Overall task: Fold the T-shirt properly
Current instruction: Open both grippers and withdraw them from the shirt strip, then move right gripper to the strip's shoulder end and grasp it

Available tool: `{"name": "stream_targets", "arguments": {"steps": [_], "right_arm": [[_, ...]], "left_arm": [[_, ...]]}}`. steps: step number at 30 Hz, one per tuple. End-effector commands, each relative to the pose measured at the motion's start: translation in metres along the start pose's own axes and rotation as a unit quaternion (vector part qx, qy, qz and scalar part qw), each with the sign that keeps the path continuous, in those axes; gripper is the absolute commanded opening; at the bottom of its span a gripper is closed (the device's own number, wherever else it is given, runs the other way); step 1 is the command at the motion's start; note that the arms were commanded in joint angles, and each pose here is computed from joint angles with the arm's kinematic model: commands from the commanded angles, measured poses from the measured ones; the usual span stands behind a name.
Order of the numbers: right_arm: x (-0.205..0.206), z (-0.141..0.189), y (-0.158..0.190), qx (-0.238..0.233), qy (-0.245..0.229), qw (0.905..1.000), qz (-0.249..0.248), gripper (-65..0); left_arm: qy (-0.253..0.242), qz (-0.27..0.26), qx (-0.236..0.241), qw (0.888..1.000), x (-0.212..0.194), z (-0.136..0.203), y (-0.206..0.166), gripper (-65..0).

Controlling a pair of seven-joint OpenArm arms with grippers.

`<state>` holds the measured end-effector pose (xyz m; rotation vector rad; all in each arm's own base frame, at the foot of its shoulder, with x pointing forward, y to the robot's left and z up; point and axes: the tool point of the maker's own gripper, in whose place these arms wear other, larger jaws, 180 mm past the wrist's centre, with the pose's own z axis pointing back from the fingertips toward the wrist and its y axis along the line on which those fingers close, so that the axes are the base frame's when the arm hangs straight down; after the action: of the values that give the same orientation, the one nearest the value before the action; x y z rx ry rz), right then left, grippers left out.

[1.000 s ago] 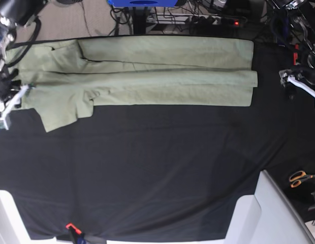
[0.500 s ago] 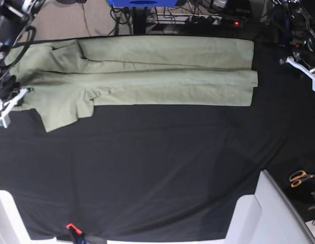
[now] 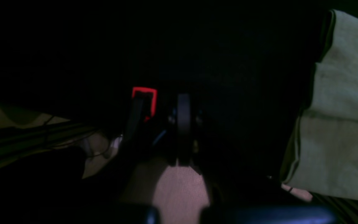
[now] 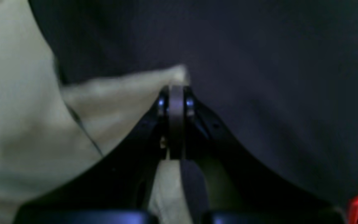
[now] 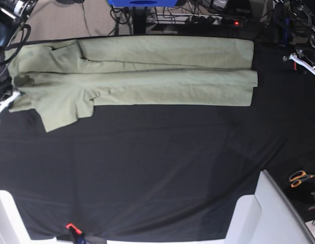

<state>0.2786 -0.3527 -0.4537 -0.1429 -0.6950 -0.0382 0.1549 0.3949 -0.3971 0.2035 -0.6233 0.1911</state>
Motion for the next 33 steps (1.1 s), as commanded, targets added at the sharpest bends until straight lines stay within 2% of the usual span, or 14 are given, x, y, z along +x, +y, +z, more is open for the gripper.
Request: {"name": "stream_targets", "arguments": {"steps": [1,3,4,6,9,11,13,15,17,19,21,25,30,33], "right_arm": [[0.037,0.012,-0.017,-0.034,-0.057,0.9978,0.004,-65.0],[0.063,0.031,-0.016,-0.064,-0.101,0.9927,0.013,-65.0],[0.072,0.039,-0.009,-0.065,-0.116,0.9909,0.022,-64.8],[0.084,0.041,0.018,-0.036,-0.128,0.9896,0.056,-64.7],[0.083,0.027,0.064,0.029,-0.089,0.9895,0.110,-62.7],[0.083,0.015,0.082,0.062,-0.056,0.9883,0.128,-54.3],[0.080,0.004,0.089,0.082,-0.023,0.9878,0.130,-42.9],[0.072,-0.008,0.098,0.109,0.004,0.9860,0.127,-27.0],[0.069,-0.017,0.104,0.122,0.010,0.9860,0.113,-14.3],[0.066,-0.025,0.109,0.136,0.013,0.9856,0.100,-9.2],[0.061,-0.033,0.108,0.144,0.018,0.9853,0.089,-11.4],[0.046,-0.045,0.113,0.163,0.038,0.9836,0.067,-20.0],[0.035,-0.052,0.122,0.181,0.041,0.9816,0.045,-27.0],[0.031,-0.055,0.127,0.189,0.044,0.9804,0.037,-36.6]], "left_arm": [[-0.020,-0.010,0.004,1.000,0.013,0.004,0.006,-65.0],[-0.020,-0.009,0.005,1.000,0.013,0.005,0.006,-65.0],[-0.020,-0.009,0.005,1.000,0.013,0.005,0.006,-65.0],[-0.020,-0.009,0.005,1.000,0.013,0.005,0.006,-65.0],[-0.021,-0.008,0.004,1.000,0.013,0.004,0.006,-65.0],[-0.020,-0.008,0.003,1.000,0.013,0.004,0.005,-65.0],[-0.020,-0.008,0.003,1.000,0.013,0.004,0.005,-65.0],[-0.020,-0.008,0.004,1.000,0.013,0.004,0.006,-65.0],[-0.020,-0.009,0.004,1.000,0.013,0.005,0.007,-65.0],[-0.015,-0.011,0.006,1.000,0.009,0.006,0.008,-65.0],[-0.015,-0.014,0.008,1.000,0.009,0.007,0.010,-65.0],[-0.013,-0.015,0.008,1.000,0.009,0.007,0.012,-65.0],[-0.003,-0.009,0.006,1.000,0.003,0.003,0.014,-65.0],[0.003,-0.004,0.003,1.000,-0.002,0.000,0.015,-65.0]]}}
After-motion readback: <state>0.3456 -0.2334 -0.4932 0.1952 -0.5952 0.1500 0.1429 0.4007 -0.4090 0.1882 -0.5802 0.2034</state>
